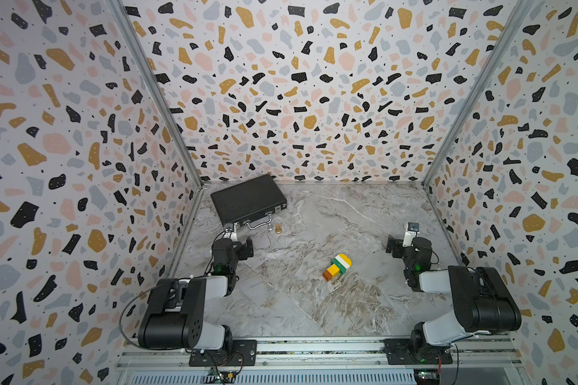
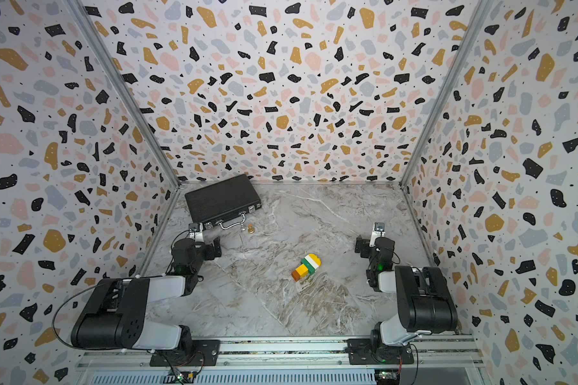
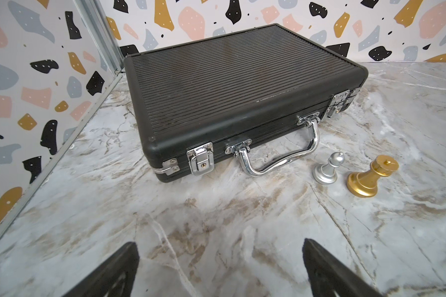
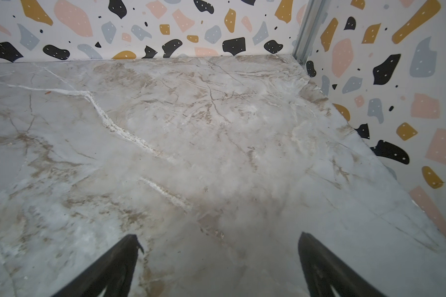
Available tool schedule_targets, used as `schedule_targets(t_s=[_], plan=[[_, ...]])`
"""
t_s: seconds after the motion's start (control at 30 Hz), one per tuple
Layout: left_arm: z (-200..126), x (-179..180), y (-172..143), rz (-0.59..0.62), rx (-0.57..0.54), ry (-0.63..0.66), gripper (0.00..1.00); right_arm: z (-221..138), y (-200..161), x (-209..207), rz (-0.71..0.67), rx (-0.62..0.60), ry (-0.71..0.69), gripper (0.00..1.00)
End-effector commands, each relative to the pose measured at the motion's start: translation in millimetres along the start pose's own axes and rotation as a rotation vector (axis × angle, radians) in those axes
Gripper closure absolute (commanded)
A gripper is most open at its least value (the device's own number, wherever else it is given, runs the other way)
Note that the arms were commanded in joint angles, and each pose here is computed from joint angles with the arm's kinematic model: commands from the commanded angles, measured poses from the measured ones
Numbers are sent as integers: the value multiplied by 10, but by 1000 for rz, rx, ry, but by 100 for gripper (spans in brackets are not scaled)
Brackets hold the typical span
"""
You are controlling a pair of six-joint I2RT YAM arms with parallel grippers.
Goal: Assemble an ice cream with lego
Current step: Reset both arms
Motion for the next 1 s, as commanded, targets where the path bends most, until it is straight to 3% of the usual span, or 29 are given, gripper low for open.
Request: schedule_targets(t_s=[0.0, 0.5, 0.57, 0.63, 0.67, 0.8, 0.9, 0.97], plan=[[4, -47, 125, 12, -51, -23, 1, 3, 33, 19, -16, -9, 14, 0], [-55, -61, 105, 15, -66, -40, 1, 3, 33, 20, -15, -6, 14, 0], [-247, -27, 51, 7, -156, -49, 1, 3, 29, 17, -15, -5, 13, 0], [-547, 207, -20, -78, -301, 56, 0, 3, 38, 18, -17, -9, 14, 0], [-543, 241, 36, -103, -329, 68, 0, 4, 38, 21, -16, -10, 15, 0], [-305, 111, 128, -52, -258, 15, 1, 3, 35, 22, -16, -10, 15, 0], [-49, 21, 115, -15, -66, 0, 1, 4, 34, 16, -16, -7, 13, 0], [-17, -37, 132, 6, -53, -30, 0, 3, 31, 18, -16, -6, 14, 0]])
Point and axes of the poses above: each gripper's point midway between its finger pads, its own z axis out along the fingers, its own x axis along the line the jaws close on, y = z × x, the point moved 3 cm from there along -z, back along the fingers, and after that the axes turned 11 degrees about -z, right-handed, at the moved point
